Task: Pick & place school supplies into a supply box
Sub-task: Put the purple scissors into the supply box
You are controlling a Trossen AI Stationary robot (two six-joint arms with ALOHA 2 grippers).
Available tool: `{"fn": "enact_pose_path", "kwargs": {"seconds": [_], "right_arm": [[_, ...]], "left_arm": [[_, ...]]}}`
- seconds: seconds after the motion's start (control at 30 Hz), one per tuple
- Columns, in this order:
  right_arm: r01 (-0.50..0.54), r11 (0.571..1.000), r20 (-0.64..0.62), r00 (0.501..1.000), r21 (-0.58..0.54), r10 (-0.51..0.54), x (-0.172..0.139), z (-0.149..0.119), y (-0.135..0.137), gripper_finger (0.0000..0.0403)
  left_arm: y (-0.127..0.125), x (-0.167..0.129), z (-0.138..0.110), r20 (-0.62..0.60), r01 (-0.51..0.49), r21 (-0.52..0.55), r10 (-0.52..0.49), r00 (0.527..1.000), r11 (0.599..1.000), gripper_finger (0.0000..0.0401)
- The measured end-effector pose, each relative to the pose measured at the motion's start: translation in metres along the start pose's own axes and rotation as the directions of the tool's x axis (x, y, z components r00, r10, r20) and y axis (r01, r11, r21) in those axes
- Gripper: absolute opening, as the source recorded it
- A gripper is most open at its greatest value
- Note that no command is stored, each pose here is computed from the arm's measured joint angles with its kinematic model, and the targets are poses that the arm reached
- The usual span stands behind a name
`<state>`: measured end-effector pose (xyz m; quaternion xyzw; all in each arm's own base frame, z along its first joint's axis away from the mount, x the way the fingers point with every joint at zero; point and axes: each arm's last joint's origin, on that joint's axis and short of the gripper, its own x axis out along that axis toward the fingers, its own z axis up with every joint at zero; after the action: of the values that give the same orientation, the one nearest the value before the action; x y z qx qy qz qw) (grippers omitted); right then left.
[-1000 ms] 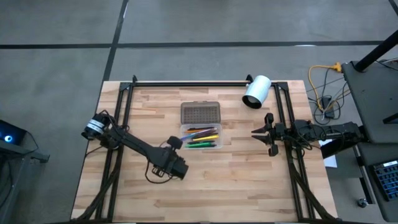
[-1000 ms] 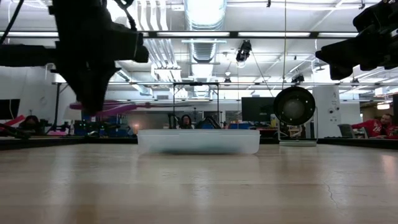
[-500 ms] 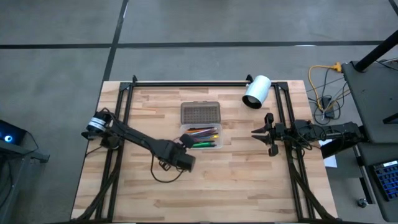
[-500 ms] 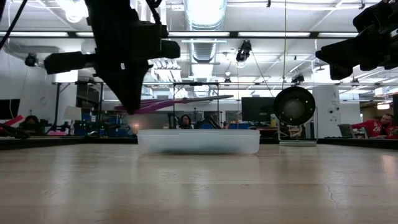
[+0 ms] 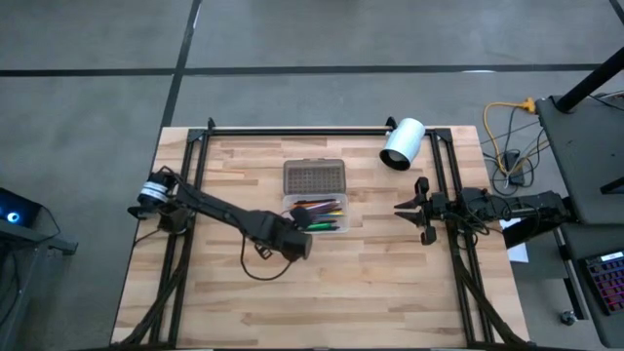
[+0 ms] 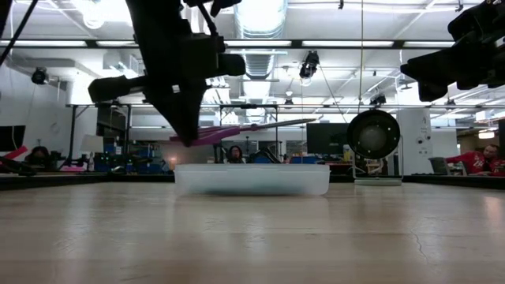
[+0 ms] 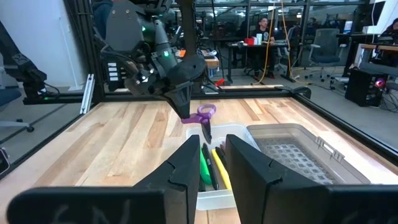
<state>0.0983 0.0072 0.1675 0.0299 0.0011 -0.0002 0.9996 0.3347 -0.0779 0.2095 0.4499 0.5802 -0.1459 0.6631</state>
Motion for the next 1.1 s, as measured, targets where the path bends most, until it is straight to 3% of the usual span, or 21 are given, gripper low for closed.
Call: {"fn": "enact_pose_path", "kwargs": {"seconds": [0.47, 0.77, 1.1], "right_arm": [[0.0, 1.0, 0.0, 1.0, 0.0, 0.0, 0.0, 0.0, 0.0, 0.0082], [0.0, 1.0, 0.0, 1.0, 0.0, 0.0, 0.0, 0.0, 0.0, 0.007], [0.0, 1.0, 0.0, 1.0, 0.0, 0.0, 0.0, 0.0, 0.0, 0.0076]], "left_arm": [[0.007, 0.007, -0.004, 0.017, -0.014, 0.135, 0.012, 1.0, 0.991, 0.0], [0.008, 0.013, -0.01, -0.002, 0.002, 0.235, -0.001, 1.0, 0.972, 0.0], [0.016, 0.024, -0.022, -0.019, 0.009, 0.258, -0.004, 1.0, 0.966, 0.0]]}}
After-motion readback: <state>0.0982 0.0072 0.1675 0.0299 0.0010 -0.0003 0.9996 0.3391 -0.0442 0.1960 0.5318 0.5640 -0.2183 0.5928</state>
